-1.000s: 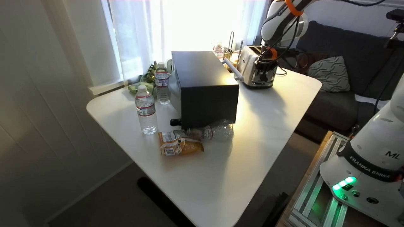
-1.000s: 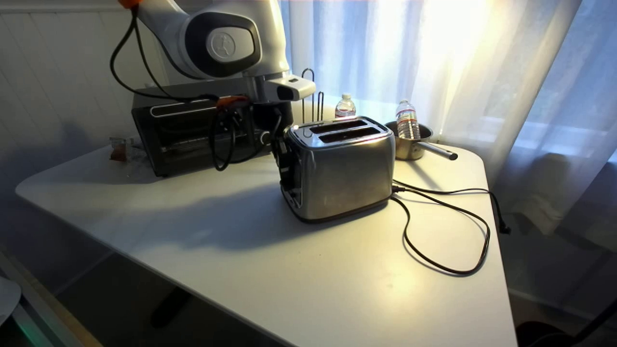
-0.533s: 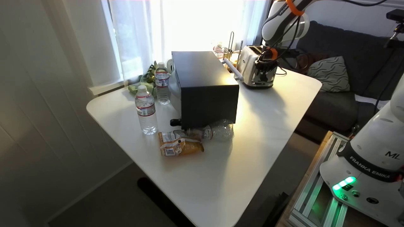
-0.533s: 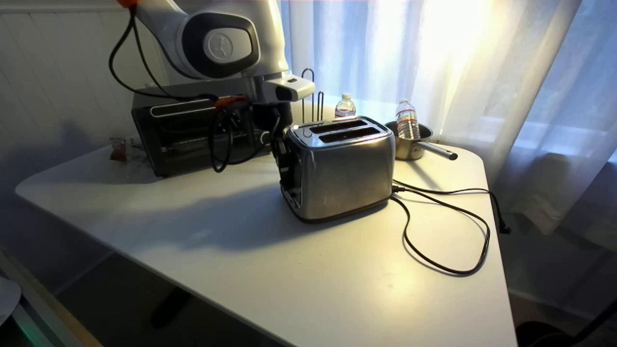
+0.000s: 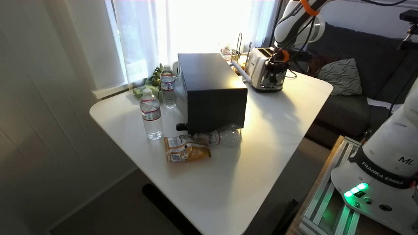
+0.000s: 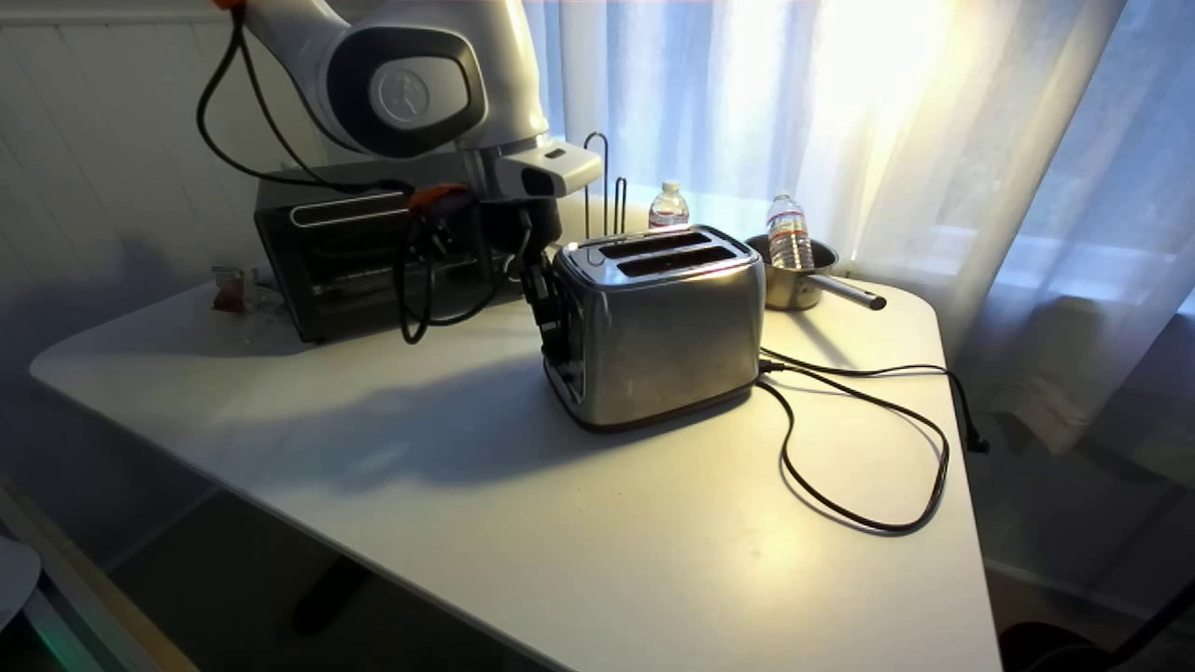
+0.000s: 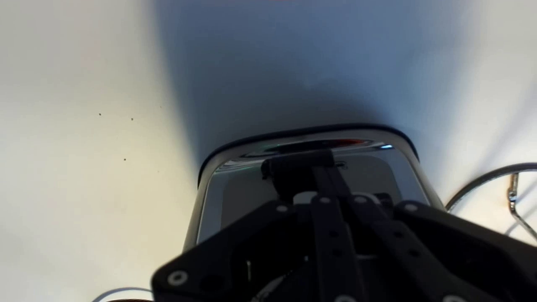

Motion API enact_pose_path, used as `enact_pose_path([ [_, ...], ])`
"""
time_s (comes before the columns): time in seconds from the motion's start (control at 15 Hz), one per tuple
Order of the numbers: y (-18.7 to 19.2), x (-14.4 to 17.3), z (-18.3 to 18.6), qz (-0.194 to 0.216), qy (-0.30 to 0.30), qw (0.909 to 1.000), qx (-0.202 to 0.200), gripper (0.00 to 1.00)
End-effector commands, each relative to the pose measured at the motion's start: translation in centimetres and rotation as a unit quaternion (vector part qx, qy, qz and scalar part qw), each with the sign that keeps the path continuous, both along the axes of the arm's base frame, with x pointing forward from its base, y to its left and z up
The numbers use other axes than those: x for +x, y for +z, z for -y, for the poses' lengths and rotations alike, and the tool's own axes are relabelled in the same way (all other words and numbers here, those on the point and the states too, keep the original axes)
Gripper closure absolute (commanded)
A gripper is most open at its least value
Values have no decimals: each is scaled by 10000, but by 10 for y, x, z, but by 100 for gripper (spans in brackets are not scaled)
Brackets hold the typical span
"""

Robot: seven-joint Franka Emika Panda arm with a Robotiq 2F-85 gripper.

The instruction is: Push the black knob on the toaster fully downwards

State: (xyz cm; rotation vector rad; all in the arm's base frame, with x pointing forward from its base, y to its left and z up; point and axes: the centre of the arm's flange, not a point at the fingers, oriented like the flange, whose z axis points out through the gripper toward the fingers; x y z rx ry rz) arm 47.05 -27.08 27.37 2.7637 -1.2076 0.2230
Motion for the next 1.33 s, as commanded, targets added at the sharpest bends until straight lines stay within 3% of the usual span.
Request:
enact_pose_path([
  [0.0,11,-27,-3,182,-31,9998,5,100],
  [0.33,31,-55,-13,327,-20,9994,-80,100],
  [0.93,70,-111,-29,1049,176,9933,-451,100],
  [1.27,82,-153,-49,1659,521,9820,-733,96],
])
